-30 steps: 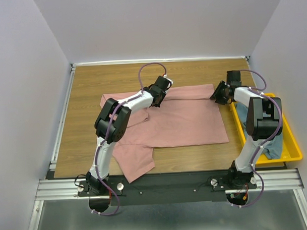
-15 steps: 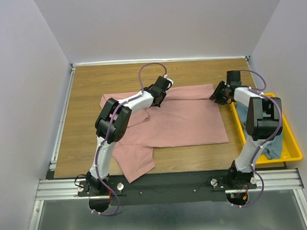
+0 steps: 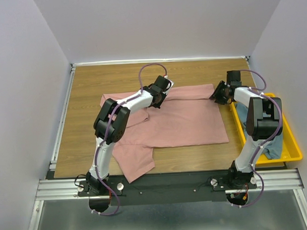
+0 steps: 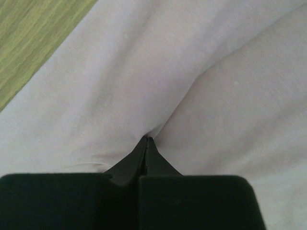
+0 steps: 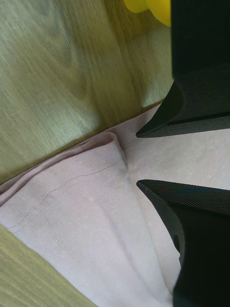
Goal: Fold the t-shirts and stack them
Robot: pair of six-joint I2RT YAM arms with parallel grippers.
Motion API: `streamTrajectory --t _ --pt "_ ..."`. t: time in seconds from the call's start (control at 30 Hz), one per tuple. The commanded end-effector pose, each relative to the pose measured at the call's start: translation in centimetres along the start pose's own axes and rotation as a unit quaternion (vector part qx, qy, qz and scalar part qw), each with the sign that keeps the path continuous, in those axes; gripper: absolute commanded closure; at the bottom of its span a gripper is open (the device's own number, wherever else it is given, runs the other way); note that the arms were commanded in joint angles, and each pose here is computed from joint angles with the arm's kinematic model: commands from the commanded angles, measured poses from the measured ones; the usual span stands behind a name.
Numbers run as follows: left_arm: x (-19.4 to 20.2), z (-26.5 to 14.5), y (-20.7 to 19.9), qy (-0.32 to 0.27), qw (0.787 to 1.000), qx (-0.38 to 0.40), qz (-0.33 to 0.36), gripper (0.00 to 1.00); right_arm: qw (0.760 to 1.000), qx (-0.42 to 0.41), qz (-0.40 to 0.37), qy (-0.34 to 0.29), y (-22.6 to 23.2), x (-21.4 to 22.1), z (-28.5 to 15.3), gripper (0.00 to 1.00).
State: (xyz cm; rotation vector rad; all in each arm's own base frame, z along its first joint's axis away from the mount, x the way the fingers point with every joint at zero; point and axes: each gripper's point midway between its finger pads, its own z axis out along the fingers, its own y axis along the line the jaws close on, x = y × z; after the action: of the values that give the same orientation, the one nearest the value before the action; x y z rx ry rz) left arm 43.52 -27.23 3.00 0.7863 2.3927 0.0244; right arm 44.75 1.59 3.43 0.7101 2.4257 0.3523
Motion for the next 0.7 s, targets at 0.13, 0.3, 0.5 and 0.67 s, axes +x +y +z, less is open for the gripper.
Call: streamTrajectory --t 0.13,0.3,0.5,0.67 --pt "-1.8 -2.8 0.4 -0.019 1.0 0.008 -0.001 1.0 1.0 0.005 0.002 -0.007 -0.2 -0.3 -0.8 0.53" --pt "-2.6 -3.4 0.8 -0.03 1.0 0.002 -0.003 1.0 1.0 0.017 0.011 -0.019 -0.4 -1.1 -0.5 0.54" --pt "-2.2 -3.1 0.7 -0.025 1.0 0.005 -0.004 1.0 0.999 0.021 0.024 -0.023 -0.3 -1.7 0.1 0.56" --pt "-1.9 -3.0 0.7 -0.024 1.0 0.004 -0.004 1.0 0.999 0.034 0.028 -0.024 -0.9 -1.6 0.8 0.58"
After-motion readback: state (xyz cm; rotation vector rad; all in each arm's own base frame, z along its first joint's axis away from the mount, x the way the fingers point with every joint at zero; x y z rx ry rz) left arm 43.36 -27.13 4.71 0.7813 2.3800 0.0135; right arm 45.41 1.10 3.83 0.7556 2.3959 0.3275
